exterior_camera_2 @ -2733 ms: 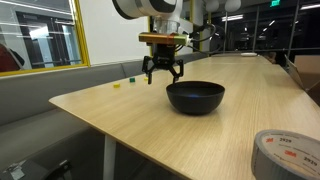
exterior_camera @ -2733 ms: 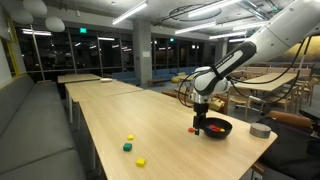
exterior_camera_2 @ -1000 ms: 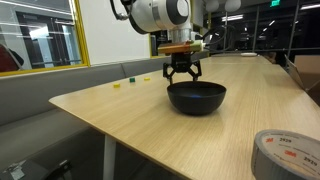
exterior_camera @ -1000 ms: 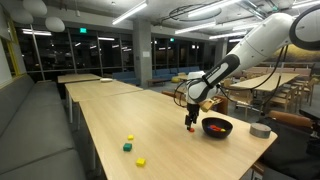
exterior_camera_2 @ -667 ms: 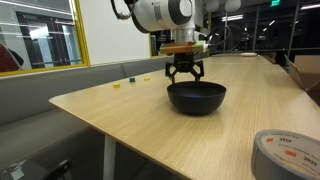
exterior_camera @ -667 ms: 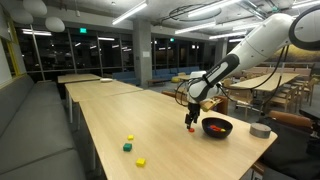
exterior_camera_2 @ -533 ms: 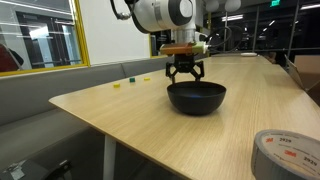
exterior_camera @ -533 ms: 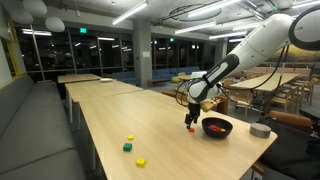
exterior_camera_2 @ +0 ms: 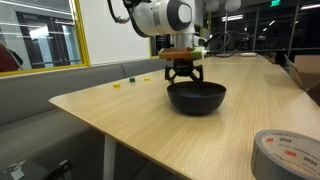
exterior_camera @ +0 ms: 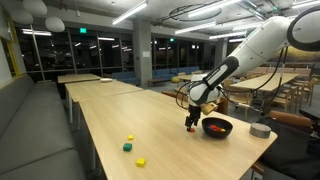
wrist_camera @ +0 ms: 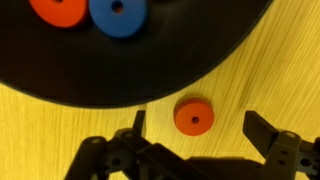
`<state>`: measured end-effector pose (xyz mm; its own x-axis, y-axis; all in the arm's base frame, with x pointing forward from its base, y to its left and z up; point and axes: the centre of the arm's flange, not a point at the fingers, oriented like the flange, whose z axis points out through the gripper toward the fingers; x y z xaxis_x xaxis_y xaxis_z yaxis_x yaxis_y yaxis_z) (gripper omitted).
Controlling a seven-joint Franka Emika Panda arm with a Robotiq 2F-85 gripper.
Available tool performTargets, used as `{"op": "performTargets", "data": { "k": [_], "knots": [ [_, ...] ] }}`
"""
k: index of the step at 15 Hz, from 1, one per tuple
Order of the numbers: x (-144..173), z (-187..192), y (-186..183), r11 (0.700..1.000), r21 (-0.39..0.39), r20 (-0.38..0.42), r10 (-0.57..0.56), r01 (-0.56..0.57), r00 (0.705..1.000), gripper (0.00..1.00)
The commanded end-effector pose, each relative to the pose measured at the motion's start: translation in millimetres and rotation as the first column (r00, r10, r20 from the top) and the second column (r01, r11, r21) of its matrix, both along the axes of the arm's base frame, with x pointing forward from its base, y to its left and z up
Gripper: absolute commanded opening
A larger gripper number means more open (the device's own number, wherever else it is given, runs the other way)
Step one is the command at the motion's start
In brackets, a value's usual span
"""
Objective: Pick up the orange objects from the table and put them in the bowl
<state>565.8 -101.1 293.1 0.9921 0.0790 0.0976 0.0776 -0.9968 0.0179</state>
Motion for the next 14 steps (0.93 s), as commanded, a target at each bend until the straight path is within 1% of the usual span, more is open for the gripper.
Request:
{"op": "performTargets", "data": {
  "k": [1, 14],
  "knots": [
    [0.5, -5.7, 0.5, 1.0, -0.003, 0.018, -0.005, 0.005, 1.0, 1.0],
    [4.3, -6.9, 1.8, 1.0, -0.011, -0.001, 0.002, -0.002, 1.0, 1.0]
  ]
}}
